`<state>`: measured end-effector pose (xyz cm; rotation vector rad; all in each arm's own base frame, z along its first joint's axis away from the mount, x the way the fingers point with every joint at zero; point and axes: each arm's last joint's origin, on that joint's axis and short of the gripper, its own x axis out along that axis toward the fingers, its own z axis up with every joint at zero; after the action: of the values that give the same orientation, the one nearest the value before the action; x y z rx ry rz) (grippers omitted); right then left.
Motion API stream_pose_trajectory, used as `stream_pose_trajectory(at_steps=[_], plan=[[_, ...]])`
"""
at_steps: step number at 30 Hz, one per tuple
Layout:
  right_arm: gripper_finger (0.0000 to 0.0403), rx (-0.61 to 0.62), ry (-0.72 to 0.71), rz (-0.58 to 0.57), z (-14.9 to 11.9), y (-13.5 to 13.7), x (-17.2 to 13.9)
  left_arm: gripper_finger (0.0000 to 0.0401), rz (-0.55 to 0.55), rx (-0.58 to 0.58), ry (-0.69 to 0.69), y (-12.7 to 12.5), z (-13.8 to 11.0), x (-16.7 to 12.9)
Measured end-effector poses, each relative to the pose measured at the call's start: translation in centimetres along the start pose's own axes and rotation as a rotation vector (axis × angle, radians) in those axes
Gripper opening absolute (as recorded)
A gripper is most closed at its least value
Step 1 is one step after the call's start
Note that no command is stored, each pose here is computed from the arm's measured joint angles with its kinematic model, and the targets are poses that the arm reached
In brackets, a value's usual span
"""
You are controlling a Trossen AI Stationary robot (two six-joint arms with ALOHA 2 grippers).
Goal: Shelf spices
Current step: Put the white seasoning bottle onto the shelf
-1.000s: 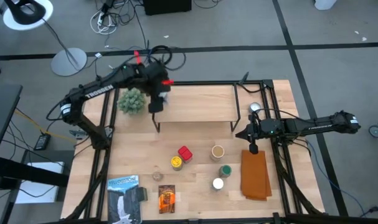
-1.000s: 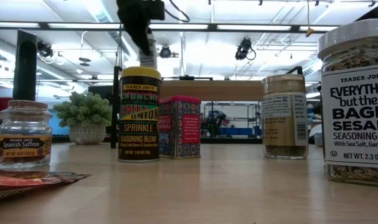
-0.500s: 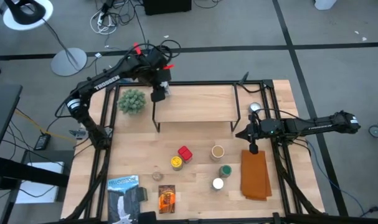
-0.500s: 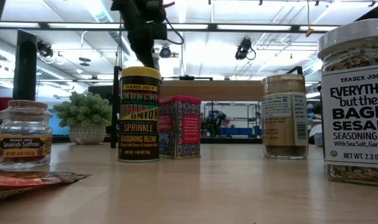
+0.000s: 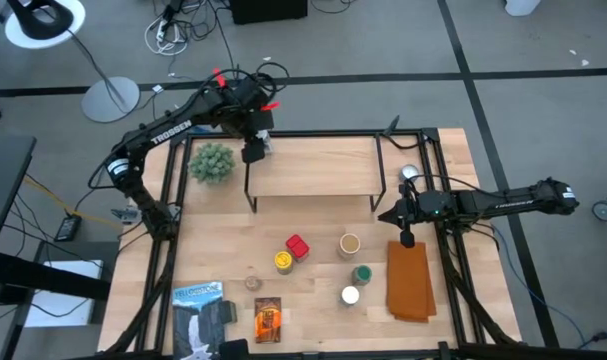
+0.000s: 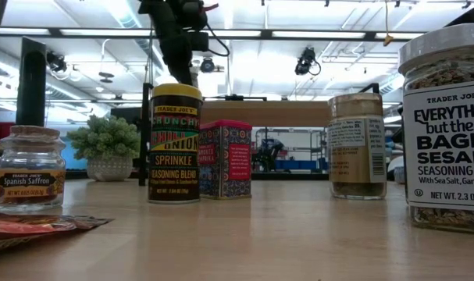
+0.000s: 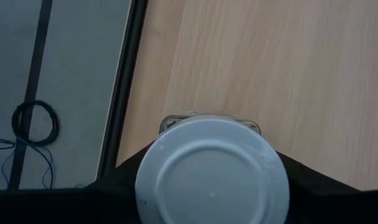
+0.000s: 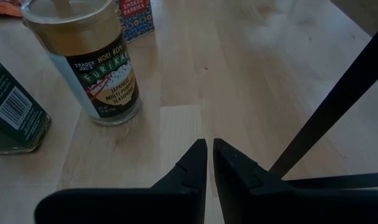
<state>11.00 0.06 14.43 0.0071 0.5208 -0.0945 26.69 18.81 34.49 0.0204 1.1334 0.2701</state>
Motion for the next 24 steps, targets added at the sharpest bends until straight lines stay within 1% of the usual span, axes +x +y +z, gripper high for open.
stream_pose_trajectory(at_steps=[7,24], plan=[[0.0028,0.0,0.0,0.001,0.0,0.0,0.0,0.022,-0.001,-0.057,-0.001,-0.1,0.06,0.0],[0.0028,0.0,0.0,0.0,0.0,0.0,0.0,0.0222,0.02,-0.059,-0.005,-0.01,0.14,0.0]])
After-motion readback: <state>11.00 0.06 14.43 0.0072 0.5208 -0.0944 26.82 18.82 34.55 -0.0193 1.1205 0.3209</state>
